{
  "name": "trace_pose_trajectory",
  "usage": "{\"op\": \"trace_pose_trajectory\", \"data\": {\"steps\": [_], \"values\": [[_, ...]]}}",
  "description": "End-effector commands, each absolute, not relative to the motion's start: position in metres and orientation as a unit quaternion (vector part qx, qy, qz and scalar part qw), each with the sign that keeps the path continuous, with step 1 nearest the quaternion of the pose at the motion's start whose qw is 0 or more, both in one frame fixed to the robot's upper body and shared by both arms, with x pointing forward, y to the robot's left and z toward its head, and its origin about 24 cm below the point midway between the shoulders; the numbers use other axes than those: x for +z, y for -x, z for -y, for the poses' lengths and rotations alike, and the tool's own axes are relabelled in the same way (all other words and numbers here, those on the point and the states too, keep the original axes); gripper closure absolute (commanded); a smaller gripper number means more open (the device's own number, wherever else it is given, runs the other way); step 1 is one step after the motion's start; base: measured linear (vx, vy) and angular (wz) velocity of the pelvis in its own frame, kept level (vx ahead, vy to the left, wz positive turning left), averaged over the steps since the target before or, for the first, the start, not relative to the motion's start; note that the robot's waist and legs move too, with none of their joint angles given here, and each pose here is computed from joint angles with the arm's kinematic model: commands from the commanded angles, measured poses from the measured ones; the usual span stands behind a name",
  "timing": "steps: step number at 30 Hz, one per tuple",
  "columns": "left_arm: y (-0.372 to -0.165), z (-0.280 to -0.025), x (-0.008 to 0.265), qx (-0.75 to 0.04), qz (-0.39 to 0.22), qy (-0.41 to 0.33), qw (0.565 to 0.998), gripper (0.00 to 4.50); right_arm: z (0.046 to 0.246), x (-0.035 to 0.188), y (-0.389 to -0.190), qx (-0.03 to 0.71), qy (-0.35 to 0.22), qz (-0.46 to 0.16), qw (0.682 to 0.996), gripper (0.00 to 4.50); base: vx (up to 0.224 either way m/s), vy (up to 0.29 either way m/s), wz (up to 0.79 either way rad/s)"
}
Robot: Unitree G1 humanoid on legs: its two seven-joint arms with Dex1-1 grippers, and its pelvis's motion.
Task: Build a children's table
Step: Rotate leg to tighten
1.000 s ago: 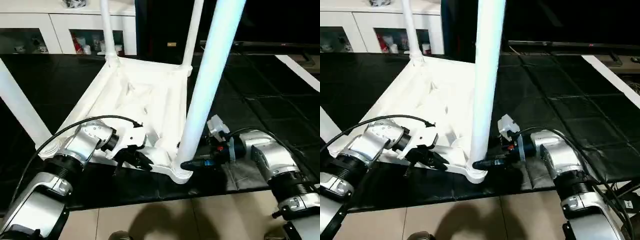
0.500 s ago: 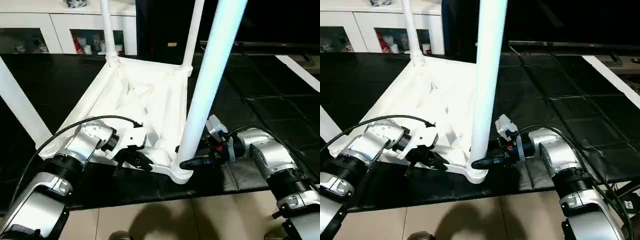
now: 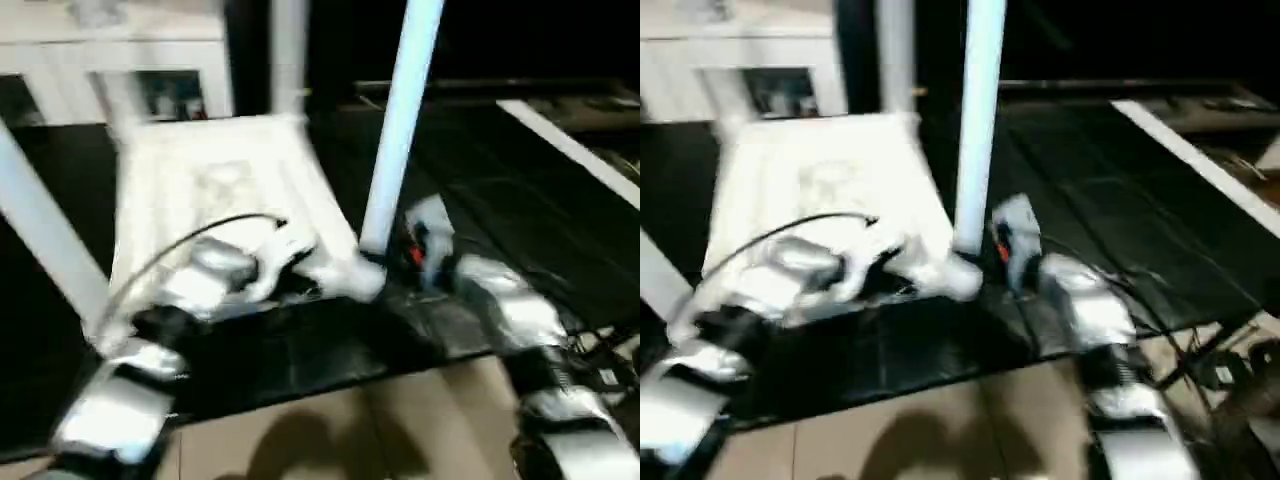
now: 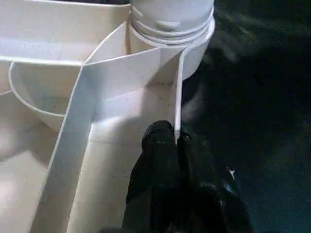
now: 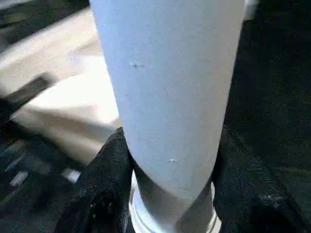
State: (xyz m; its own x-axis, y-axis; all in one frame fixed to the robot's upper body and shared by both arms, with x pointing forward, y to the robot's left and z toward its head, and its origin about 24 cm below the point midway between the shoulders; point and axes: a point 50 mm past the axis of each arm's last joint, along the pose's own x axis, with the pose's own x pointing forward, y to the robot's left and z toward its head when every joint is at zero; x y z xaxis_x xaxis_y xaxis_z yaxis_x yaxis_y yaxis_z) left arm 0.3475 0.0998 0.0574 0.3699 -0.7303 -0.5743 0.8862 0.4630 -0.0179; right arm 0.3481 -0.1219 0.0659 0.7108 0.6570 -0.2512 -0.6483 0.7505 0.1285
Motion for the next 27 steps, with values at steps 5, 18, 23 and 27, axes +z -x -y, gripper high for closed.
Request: {"op": "trace_pose_trajectory", "data": {"steps": [5, 18, 23, 27], "values": [[-0.355, -0.054, 0.093, -0.516, -0.169, -0.134, 0.829, 4.5, 0.069, 0.064, -0.34, 0.426, 0.003, -0.138, 0.894, 2.55, 0.0, 0.0, 0.0], [-0.339, -0.079, 0.082, -0.576, -0.19, -0.176, 0.776, 4.5, 0.104, 0.058, -0.327, 0.451, 0.022, -0.093, 0.887, 0.97, 0.0, 0.0, 0.0], [-0.332, -0.099, 0.08, -0.624, -0.192, -0.191, 0.733, 4.5, 0.132, 0.066, -0.32, 0.491, 0.022, -0.081, 0.867, 0.58, 0.0, 0.0, 0.0], [-0.326, -0.117, 0.08, -0.664, -0.215, -0.202, 0.687, 4.5, 0.149, 0.069, -0.311, 0.56, 0.026, -0.102, 0.822, 0.3, 0.0, 0.0, 0.0]]}}
